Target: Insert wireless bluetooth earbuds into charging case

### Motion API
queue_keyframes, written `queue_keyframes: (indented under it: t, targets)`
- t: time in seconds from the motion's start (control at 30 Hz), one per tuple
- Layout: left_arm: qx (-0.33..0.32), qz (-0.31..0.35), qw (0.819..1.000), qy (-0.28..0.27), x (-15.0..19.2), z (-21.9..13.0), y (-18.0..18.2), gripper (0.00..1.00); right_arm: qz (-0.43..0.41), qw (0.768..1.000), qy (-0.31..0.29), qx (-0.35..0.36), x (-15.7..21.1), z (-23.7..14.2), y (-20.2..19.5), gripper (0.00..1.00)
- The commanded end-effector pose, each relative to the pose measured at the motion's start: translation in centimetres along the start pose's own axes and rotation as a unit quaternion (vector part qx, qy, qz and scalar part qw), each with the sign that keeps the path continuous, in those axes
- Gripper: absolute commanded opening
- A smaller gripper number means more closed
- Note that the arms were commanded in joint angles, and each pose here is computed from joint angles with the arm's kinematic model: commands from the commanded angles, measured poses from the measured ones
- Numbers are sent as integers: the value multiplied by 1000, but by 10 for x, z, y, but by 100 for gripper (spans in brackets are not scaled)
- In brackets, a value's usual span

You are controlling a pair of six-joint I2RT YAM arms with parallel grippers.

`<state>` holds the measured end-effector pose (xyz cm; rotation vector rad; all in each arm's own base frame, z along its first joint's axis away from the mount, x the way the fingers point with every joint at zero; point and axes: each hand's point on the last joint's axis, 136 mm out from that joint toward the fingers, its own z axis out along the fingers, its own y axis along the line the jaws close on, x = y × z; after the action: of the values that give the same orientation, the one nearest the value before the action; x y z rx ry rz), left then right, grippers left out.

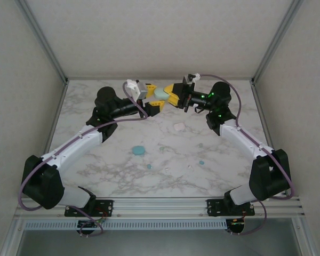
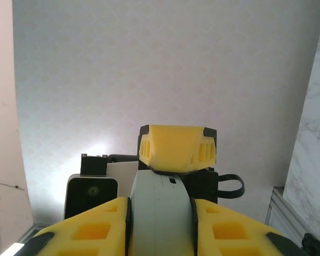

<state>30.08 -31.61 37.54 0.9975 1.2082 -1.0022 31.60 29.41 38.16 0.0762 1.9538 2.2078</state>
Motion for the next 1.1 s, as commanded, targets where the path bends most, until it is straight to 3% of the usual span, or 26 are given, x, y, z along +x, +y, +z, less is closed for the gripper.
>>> queue_keyframes:
  t: [0.0, 1.07]
  targets:
    - [-2, -1, 1000, -14, -2, 1, 4, 58, -5, 1000, -8, -22, 0, 1, 8, 19]
    - [3, -4, 1000, -28, -14, 5, 3, 58, -4, 1000, -4, -13, 2, 4, 2, 19]
